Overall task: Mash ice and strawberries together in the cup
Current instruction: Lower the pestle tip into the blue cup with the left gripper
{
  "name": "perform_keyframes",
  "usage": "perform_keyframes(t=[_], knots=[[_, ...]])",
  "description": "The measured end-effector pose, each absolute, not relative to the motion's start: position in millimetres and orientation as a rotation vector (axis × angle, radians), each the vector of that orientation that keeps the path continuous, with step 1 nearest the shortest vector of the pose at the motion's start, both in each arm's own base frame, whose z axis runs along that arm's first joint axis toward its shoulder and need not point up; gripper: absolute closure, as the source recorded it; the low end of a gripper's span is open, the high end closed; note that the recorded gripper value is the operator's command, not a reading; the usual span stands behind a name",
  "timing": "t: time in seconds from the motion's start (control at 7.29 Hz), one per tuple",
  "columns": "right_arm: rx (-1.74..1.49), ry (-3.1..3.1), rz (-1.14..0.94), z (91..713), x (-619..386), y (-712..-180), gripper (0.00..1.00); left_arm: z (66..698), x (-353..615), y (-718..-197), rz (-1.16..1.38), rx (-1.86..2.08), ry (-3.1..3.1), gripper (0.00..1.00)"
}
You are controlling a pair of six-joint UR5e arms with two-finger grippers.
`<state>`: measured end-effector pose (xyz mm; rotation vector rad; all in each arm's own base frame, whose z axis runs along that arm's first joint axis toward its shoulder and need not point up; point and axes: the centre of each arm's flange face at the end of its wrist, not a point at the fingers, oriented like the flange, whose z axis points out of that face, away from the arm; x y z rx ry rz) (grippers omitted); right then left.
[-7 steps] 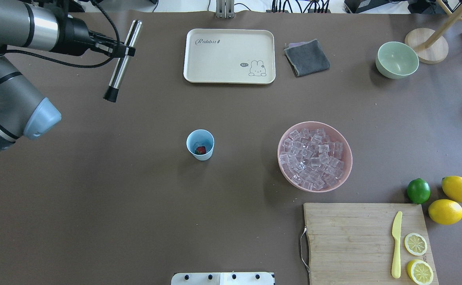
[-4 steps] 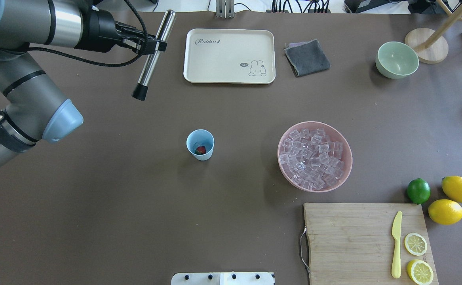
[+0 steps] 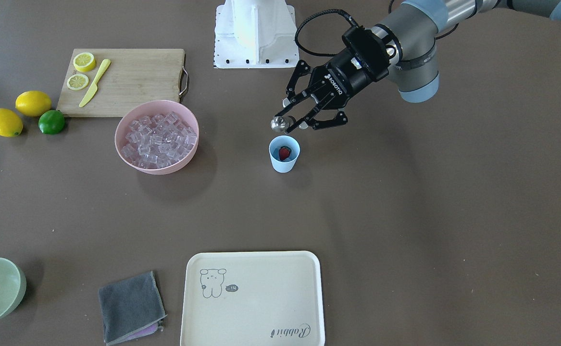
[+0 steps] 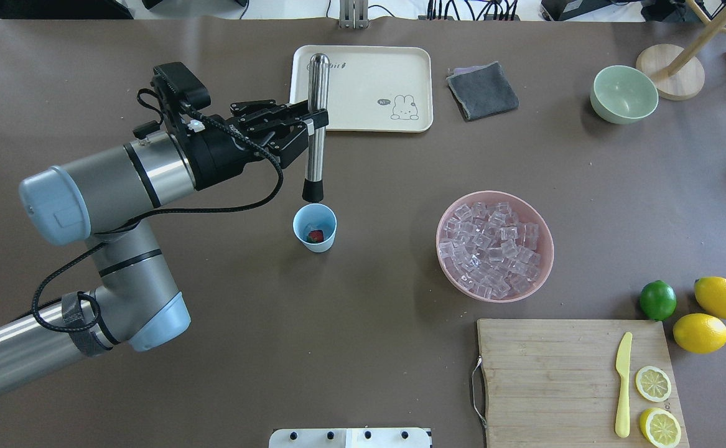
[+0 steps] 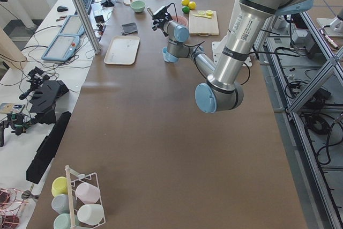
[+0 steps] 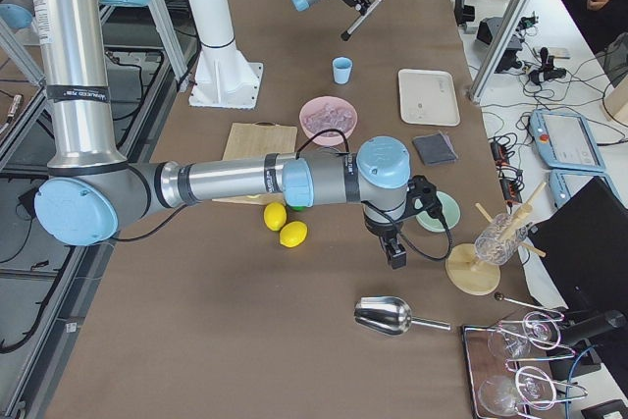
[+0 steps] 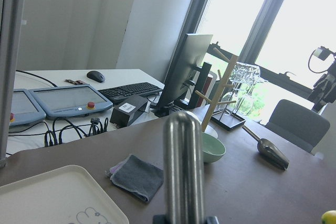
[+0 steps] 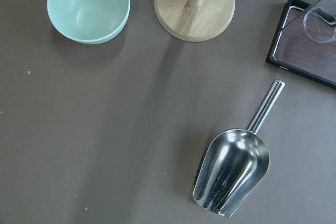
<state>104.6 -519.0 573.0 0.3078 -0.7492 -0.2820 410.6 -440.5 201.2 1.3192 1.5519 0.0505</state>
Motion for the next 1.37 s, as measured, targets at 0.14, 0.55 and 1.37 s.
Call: perform_keyframes(t=[0.14,0.55,1.37], knots=[[0.310,-0.749,-0.287,573.4,104.5,-517.8,0.00,215.6,414.0,-443.5,0.028,1.371,1.550,1.00],[0.312,-0.748,-0.293,574.2,104.3,-515.9,0.00,241.0,426.0,-455.0,0.065,1.489,1.446,1.00],[0.311,-0.749,-0.295,576.5,103.9,-511.9,0.00,294.2,480.4,-416.0,0.083,1.532,1.481,1.00]])
